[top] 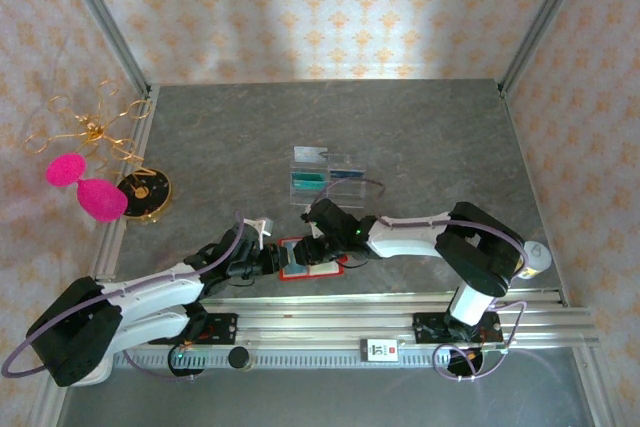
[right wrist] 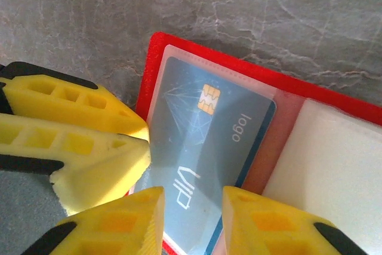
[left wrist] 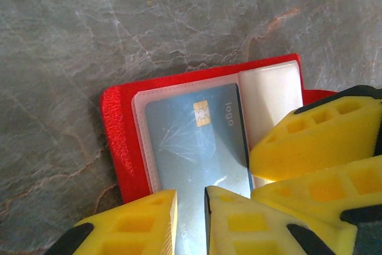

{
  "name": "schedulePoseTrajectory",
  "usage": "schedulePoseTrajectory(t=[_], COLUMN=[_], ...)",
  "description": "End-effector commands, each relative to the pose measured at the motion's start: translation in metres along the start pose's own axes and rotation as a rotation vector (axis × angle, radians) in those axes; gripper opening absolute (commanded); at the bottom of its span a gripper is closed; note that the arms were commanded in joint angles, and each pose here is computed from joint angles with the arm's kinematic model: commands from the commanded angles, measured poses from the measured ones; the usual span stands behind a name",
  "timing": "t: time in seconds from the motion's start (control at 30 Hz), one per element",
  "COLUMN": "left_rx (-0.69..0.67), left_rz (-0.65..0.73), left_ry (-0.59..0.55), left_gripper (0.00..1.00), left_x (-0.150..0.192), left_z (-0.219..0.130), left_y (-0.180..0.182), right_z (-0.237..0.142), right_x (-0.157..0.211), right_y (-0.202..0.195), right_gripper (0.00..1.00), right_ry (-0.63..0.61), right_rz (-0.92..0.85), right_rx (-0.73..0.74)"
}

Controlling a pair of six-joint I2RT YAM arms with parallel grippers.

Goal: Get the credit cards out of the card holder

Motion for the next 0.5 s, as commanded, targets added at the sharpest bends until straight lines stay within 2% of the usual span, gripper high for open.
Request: schedulePoseTrajectory(t=[0.0,0.2,0.47], left_rx=[-0.012,-0.015,-0.020], left_rz=[0.013,0.011,0.000], left_ry=[-0.028,-0.020,-0.027], left_gripper=[0.21,0.21,0.23], left_x=[-0.002,-0.001,-0.001], left_z=[-0.001,0.001,-0.001], left_y=[0.004,0.005,0.008], right_z=[0.003,0.011,0.009], right_x=[0.000,0.007,0.013], right_y=[-0.001,-0.004,-0.005], right_gripper=[0.30,0.31,0.30], right_ry=[0.010,0.028,-0.052], right_rz=[-0.001,-0.017,-0.043], right_rx=[0.042,0.144,0.430])
Point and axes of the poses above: each hand's point on the last joint's axis, 136 mm out from that joint toward the fingers, its own z axis out along the fingers, its own y axis along the line the jaws close on, x = y × z, the point moved 10 cm from there along -z, back along the fingers, and after that the axes turned 3 degrees about -z, right-handed, at the moved point
